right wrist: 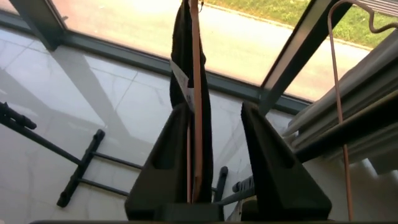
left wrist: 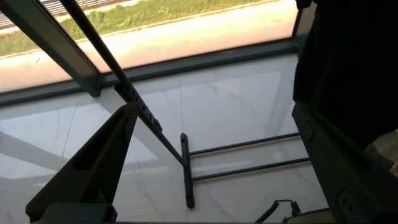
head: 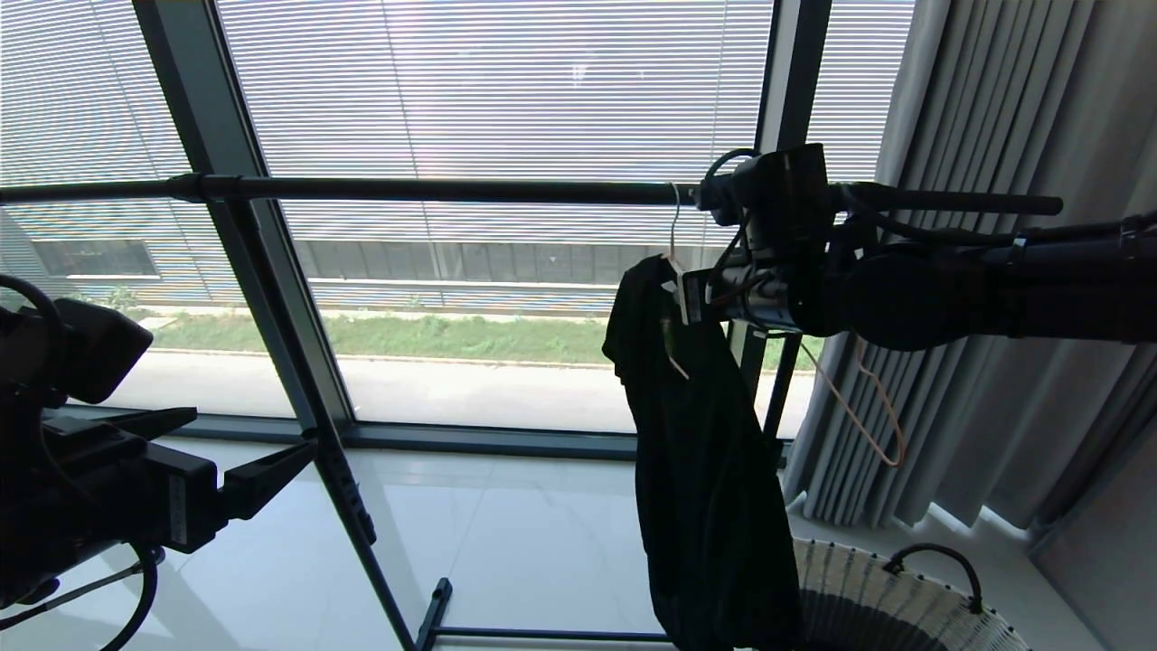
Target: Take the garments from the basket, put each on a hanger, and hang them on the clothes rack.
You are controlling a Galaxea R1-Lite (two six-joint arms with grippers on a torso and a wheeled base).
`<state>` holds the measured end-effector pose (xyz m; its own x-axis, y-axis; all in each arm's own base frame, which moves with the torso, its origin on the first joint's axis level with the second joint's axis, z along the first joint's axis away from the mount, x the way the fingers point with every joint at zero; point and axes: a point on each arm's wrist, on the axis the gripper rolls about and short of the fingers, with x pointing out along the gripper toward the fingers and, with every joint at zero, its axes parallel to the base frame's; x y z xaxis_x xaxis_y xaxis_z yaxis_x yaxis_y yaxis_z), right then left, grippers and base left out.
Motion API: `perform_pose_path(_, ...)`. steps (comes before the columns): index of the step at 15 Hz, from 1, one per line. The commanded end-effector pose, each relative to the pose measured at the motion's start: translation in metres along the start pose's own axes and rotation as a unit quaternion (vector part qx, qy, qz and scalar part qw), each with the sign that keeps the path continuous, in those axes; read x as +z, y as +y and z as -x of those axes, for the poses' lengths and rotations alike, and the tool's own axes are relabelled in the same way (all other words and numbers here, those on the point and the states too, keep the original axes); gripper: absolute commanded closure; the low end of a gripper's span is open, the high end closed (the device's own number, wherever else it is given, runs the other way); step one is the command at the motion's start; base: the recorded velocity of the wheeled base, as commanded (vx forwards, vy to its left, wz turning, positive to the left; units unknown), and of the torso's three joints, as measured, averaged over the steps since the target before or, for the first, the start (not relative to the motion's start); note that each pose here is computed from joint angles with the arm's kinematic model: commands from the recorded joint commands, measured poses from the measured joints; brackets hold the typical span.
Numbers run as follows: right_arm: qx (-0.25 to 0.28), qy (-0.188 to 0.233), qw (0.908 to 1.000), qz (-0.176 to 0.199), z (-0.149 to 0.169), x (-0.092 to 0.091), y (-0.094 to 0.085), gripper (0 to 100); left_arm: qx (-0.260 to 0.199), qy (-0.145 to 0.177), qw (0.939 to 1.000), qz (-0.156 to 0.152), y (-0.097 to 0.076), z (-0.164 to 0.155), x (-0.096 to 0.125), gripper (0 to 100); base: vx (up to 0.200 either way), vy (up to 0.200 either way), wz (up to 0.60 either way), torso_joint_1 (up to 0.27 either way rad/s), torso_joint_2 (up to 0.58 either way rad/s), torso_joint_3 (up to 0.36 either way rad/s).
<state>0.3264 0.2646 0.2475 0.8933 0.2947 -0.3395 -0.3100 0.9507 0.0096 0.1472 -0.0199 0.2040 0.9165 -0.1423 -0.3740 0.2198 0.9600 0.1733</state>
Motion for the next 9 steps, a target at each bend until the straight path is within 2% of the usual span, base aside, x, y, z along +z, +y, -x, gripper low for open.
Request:
perform_pose_path(1, 0.003, -0.014, 0.9999, -0.005, 0.015, 0.011, -0.003, 0, 0.000, 0.000, 1.0000, 0.001, 0.000, 0.000, 0.000, 0, 0.000, 0.000, 0.00, 0.000, 0.00, 0.000)
perform_pose_path(2, 0.001, -0.012, 0.9999, -0.004, 0.027, 0.016, -0.007, 0, 0.002, 0.001, 1.0000, 0.002, 0.001, 0.000, 0.000, 0, 0.000, 0.000, 0.00, 0.000, 0.00, 0.000)
perform_pose_path(4, -0.007, 0.032, 0.9994, 0.009, 0.061, 0.022, -0.020, 0, 0.003, 0.003, 1.0000, 0.003, 0.001, -0.001, 0.000, 0, 0.000, 0.000, 0.00, 0.000, 0.00, 0.000)
perform_pose_path(5, -0.014, 0.038, 0.9992, 0.007, 0.078, 0.025, -0.027, 0, 0.007, 0.003, 1.0000, 0.004, 0.002, -0.001, 0.000, 0, 0.000, 0.000, 0.00, 0.000, 0.00, 0.000)
perform_pose_path(7, -0.053, 0.046, 0.9974, 0.016, 0.099, 0.025, -0.040, 0, 0.013, 0.003, 0.9999, 0.005, 0.004, -0.001, 0.000, 0, 0.000, 0.000, 0.00, 0.000, 0.00, 0.000)
perform_pose_path(9, -0.089, 0.068, 0.9929, 0.042, 0.113, 0.014, -0.049, 0, 0.021, 0.000, 0.9997, 0.009, 0.006, -0.001, 0.002, 0, -0.200, 0.000, 0.00, 0.005, 0.00, 0.002)
